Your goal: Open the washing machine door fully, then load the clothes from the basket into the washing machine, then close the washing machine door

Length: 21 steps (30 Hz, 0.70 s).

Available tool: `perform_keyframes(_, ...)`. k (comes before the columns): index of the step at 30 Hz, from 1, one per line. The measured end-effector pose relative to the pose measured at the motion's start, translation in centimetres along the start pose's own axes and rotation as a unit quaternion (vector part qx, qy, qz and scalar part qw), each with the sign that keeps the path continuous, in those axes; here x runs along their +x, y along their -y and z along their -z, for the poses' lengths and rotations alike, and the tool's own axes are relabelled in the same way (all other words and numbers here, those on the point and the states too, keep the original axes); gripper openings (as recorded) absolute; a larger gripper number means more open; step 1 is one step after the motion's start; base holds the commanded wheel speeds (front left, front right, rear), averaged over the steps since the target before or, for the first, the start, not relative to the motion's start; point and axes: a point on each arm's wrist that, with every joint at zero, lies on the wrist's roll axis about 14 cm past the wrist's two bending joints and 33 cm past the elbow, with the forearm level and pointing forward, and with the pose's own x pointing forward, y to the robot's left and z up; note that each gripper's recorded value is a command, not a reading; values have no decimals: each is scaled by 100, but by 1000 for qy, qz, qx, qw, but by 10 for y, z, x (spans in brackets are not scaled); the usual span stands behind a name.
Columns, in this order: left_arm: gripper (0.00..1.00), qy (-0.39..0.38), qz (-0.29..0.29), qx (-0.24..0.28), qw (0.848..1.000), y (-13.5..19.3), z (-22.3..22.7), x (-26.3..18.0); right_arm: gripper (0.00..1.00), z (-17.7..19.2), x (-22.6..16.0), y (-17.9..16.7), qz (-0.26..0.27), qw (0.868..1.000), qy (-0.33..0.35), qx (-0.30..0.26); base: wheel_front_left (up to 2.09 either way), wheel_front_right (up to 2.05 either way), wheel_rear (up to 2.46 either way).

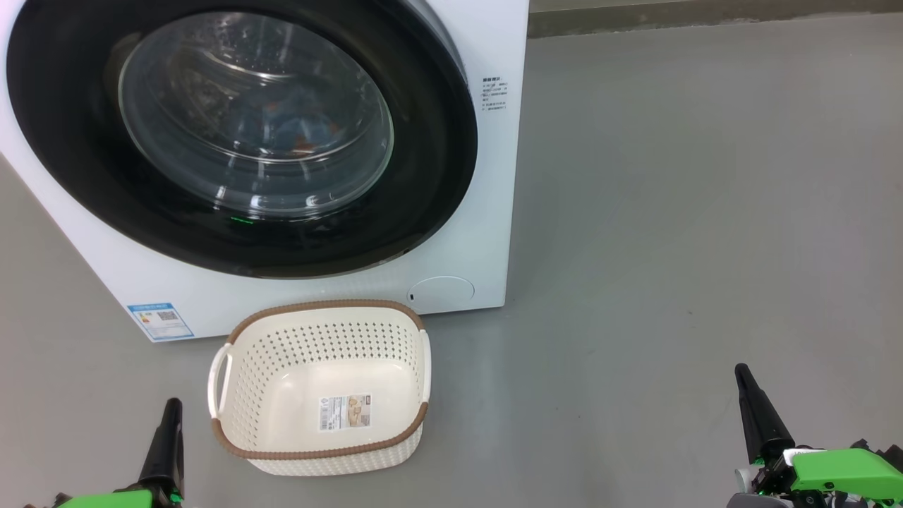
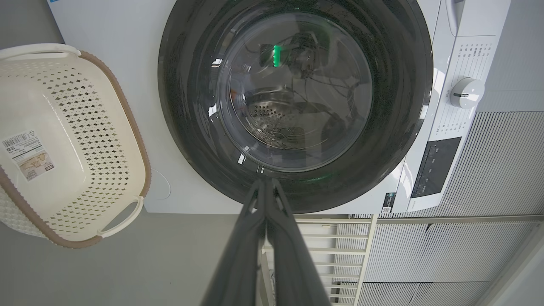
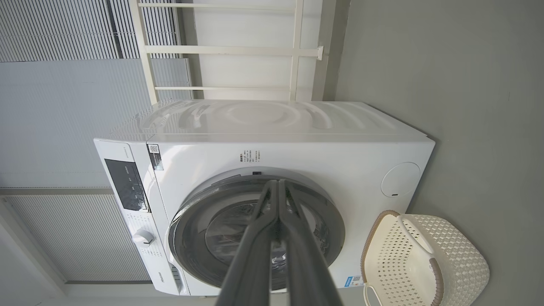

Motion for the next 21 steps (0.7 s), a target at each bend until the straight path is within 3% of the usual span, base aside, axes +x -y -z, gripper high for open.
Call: perform_keyframes(21, 0, 0, 1, -1, 1000, 1, -1, 1, 0, -1, 0, 0, 0, 1000, 0, 1, 0, 0, 0)
